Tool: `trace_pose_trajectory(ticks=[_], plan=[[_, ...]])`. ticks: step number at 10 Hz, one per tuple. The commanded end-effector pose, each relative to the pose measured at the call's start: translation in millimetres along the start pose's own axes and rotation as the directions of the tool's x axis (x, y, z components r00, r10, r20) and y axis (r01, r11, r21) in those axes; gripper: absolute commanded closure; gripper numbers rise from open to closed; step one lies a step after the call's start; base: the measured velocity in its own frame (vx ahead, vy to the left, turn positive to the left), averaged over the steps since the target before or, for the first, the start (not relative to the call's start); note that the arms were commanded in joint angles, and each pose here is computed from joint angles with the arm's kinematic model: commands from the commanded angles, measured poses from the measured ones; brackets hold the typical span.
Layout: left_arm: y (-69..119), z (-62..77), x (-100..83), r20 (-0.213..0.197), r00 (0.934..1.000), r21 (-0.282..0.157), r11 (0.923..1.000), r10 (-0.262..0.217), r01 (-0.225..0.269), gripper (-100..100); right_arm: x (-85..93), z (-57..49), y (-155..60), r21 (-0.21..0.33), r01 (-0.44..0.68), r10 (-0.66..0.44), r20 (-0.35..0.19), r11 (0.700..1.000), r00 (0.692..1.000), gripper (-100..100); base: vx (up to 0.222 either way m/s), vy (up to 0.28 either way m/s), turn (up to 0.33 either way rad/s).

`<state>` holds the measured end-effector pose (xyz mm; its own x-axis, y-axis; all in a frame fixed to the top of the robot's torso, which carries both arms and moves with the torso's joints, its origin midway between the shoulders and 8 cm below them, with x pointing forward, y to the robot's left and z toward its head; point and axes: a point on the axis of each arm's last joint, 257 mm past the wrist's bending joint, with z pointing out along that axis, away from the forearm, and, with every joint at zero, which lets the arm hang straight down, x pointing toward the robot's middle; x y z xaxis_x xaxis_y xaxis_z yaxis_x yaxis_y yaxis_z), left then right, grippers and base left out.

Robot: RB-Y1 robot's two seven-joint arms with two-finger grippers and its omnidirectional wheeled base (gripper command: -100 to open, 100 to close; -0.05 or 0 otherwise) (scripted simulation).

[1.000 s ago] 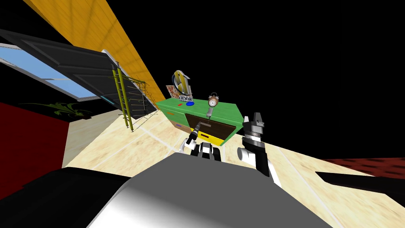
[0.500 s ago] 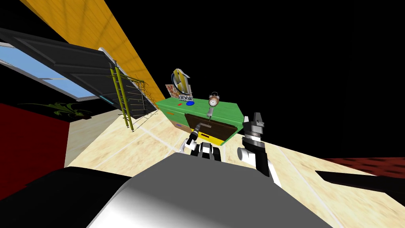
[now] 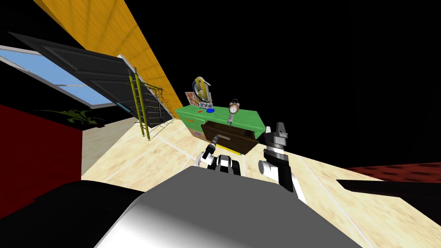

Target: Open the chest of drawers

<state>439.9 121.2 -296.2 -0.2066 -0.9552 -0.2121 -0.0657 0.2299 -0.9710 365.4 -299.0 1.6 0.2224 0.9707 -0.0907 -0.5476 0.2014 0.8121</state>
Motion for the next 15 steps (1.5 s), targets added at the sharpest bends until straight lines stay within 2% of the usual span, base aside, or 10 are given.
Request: trace_pose_trajectory(ticks=[1,2,3,11,12,13,15], plan=[[-5.7,-5.0,1.7,-0.003,1.0000,0.015,0.9999,0.001,-0.001,100,0.0,0.0,0,0.000,0.000,0.000,0.000,1.000,1.000,0,-0.188,0.049,0.012],[-7.4,-6.7,2.2,-0.004,1.0000,0.019,0.9998,0.001,-0.001,100,0.0,0.0,0,0.000,0.000,0.000,0.000,1.000,1.000,0,-0.199,0.060,0.012],[-11.5,3.3,-8.5,0.015,0.9999,0.002,1.0000,0.001,-0.001,-100,0.0,0.0,0,0.000,0.000,0.000,0.000,1.000,1.000,0,-0.134,0.046,-0.132],[-52.3,35.2,-49.5,0.089,0.9960,-0.014,0.9998,-0.012,0.013,-100,0.0,-0.1,0,0.000,0.000,0.000,0.000,1.000,1.000,0,-0.063,0.011,-0.103],[-38.7,29.7,-45.8,0.079,0.9968,-0.037,0.9992,-0.011,0.014,-100,0.0,-0.1,0,0.000,0.000,0.000,0.000,1.000,1.000,0,-0.025,0.006,-0.018],[-35.7,29.6,-45.8,0.079,0.9968,-0.046,0.9988,-0.012,0.015,0,0.0,-0.1,0,0.000,0.000,0.000,0.000,1.000,1.000,0,-0.006,0.001,0.003],[-30.3,28.4,-44.9,0.077,0.9969,-0.057,0.9982,-0.013,0.018,0,-0.1,-0.1,0,0.000,0.000,0.000,0.000,1.000,1.000,0,0.000,0.000,0.000]])
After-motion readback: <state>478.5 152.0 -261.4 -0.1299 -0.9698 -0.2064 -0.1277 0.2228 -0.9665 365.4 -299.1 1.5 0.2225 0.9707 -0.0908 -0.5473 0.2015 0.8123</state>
